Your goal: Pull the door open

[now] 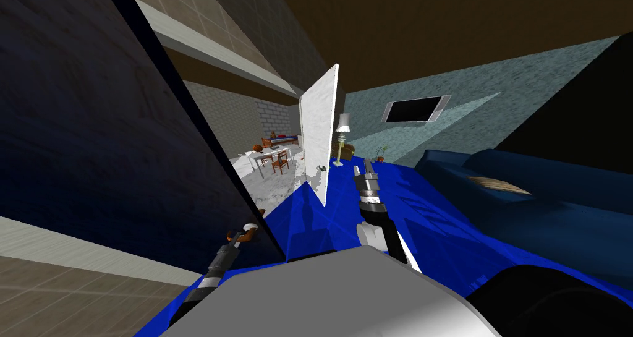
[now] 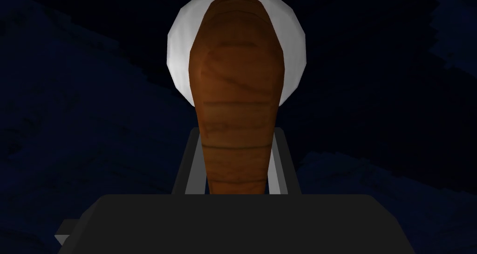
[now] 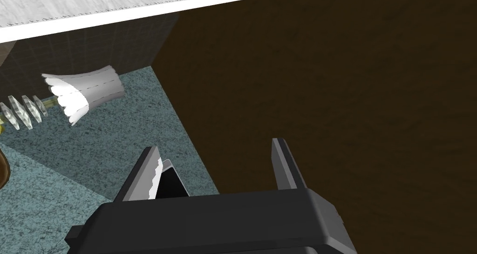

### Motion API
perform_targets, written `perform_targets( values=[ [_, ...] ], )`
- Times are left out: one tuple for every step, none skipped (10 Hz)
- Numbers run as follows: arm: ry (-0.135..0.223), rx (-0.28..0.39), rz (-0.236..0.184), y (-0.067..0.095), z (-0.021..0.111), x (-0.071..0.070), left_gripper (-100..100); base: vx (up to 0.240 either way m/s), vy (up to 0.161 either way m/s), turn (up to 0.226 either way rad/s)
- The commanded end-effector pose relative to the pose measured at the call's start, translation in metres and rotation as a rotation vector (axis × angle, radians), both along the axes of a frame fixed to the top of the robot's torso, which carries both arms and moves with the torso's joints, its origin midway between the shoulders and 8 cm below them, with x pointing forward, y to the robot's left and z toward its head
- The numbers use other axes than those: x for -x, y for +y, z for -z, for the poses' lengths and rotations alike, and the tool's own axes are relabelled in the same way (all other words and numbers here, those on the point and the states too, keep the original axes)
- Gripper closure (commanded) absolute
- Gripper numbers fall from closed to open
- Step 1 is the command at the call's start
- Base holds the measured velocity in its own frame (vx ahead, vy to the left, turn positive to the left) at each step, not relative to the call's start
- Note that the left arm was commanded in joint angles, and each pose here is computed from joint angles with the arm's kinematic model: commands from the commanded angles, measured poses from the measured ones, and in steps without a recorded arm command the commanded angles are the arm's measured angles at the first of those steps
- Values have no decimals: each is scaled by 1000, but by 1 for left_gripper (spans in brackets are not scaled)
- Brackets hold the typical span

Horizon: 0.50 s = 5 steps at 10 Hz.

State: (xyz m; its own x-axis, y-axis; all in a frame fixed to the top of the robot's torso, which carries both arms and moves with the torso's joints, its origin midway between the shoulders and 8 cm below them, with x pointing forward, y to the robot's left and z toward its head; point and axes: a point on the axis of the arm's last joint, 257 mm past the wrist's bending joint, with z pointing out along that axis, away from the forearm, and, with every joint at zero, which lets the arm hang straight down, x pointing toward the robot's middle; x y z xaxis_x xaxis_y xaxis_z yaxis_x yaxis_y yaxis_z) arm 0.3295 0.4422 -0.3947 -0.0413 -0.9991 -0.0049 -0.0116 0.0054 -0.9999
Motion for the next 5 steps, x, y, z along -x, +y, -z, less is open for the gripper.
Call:
perform_targets(
  values=[
    [-6, 3, 2, -3, -2, -5, 100, -143, 59, -149],
    [-8, 4, 1, -5, -2, -9, 100, -133, 51, -105],
    [-11, 5, 0, -7, -2, -13, 100, -151, 62, -117],
    [-12, 6, 0, -8, -3, -15, 100, -150, 35, -100],
    [-13, 6, -1, -9, -3, -18, 100, -123, 32, -74]
  ],
)
